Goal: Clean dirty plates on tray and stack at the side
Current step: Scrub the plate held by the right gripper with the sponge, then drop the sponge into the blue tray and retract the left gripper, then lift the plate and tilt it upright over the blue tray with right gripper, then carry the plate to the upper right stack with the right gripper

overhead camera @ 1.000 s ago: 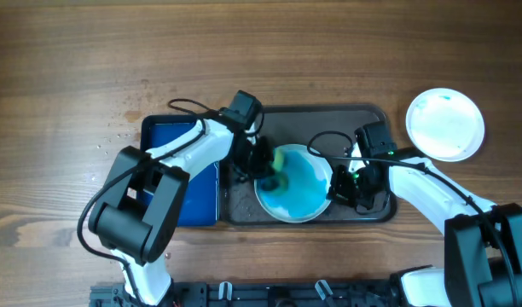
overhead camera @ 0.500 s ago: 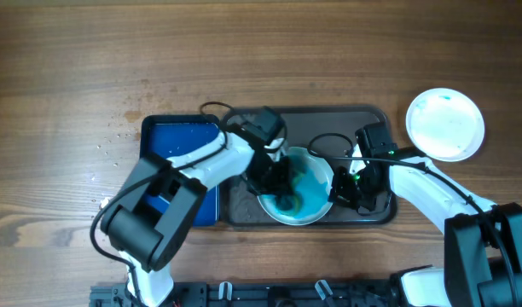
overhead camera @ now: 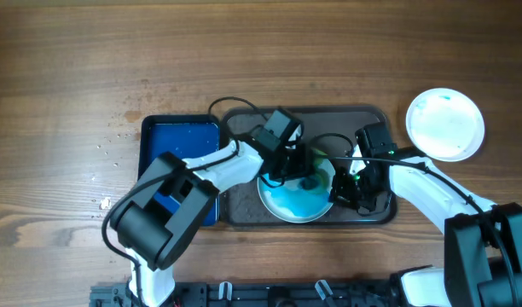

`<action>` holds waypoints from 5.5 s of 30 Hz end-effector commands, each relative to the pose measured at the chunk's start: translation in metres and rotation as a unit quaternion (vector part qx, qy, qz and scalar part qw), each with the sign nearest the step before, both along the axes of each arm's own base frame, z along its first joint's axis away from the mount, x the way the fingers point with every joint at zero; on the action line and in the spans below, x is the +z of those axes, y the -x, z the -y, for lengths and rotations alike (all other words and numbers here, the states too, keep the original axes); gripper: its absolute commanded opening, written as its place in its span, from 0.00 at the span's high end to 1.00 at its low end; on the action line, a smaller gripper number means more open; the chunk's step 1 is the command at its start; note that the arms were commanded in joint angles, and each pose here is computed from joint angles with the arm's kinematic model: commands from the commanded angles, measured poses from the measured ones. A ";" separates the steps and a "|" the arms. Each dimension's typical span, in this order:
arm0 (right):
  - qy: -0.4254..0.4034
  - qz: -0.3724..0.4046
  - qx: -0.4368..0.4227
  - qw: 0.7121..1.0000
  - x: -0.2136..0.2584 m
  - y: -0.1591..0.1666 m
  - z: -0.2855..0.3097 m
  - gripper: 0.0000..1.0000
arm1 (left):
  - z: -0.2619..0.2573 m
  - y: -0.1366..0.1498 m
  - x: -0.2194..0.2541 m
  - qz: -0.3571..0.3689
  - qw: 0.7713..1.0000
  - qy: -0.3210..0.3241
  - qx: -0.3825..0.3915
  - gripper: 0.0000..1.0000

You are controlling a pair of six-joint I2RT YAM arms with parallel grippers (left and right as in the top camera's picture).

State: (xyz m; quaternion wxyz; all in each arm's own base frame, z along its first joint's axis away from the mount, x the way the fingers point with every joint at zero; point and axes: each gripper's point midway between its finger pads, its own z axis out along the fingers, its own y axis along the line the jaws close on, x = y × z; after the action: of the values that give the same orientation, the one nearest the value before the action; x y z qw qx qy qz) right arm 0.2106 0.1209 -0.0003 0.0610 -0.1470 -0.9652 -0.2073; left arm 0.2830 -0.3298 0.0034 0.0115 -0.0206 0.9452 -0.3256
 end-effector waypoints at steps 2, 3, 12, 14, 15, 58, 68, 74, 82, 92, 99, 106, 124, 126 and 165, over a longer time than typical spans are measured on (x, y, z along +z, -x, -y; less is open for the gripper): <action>0.005 -0.007 0.013 1.000 -0.004 0.005 0.002 0.96 | -0.108 -0.027 -0.048 0.000 0.970 -0.206 0.125 0.96; 0.005 -0.007 0.014 1.000 -0.004 0.005 0.002 0.96 | -0.121 -0.022 -0.051 -0.014 0.964 -0.232 0.130 0.96; 0.005 -0.004 0.015 1.000 -0.004 0.004 0.002 0.96 | -0.138 0.026 -0.044 -0.074 0.959 -0.270 0.038 0.96; 0.004 -0.002 0.015 1.000 -0.004 0.003 0.002 0.96 | -0.128 0.021 -0.028 -0.050 0.966 -0.254 0.030 0.96; 0.004 -0.002 0.015 1.000 -0.004 0.003 0.002 0.96 | -0.122 0.017 -0.018 -0.034 0.969 -0.244 0.025 0.96; -0.001 0.030 0.051 0.998 -0.003 -0.005 0.000 0.96 | -0.310 -0.031 0.175 0.064 0.922 -0.267 0.273 0.00; -0.010 0.119 0.123 0.985 0.041 -0.049 -0.010 0.95 | -0.348 0.028 0.247 0.133 0.886 -0.288 0.338 0.00; 0.026 0.180 0.144 0.973 0.098 -0.092 -0.009 0.96 | -0.371 0.033 0.246 0.116 0.870 -0.295 0.377 0.00; 0.142 0.179 0.199 0.953 0.167 -0.103 -0.019 0.95 | -0.404 0.040 0.246 0.096 0.843 -0.302 0.435 0.00; 0.145 0.148 0.290 0.934 0.160 -0.131 -0.110 0.95 | -0.415 0.042 0.247 0.092 0.832 -0.302 0.456 0.00; 0.220 0.236 0.319 0.891 0.174 -0.132 -0.158 0.95 | -0.415 0.041 0.247 0.094 0.832 -0.302 0.457 0.00; 0.248 0.322 0.318 0.857 0.195 -0.125 -0.202 0.95 | -0.416 0.037 0.250 0.103 0.830 -0.300 0.459 0.00; 0.428 0.577 0.280 0.637 0.300 -0.118 -0.268 0.95 | -0.416 0.038 0.249 0.102 0.830 -0.300 0.459 0.00; 0.447 0.586 0.274 0.618 0.309 -0.116 -0.268 0.96 | -0.416 0.038 0.249 0.102 0.830 -0.300 0.459 0.00; 0.563 0.568 0.456 0.391 0.365 -0.123 -0.299 0.96 | -0.416 0.038 0.249 0.102 0.830 -0.299 0.459 0.00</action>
State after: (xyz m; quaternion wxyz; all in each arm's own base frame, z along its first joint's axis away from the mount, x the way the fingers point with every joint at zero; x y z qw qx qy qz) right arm 0.3377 0.4159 0.3547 -0.5044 0.4641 -0.6009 0.4112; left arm 0.2469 0.0822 0.2514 0.2574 -0.4092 0.8754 0.0081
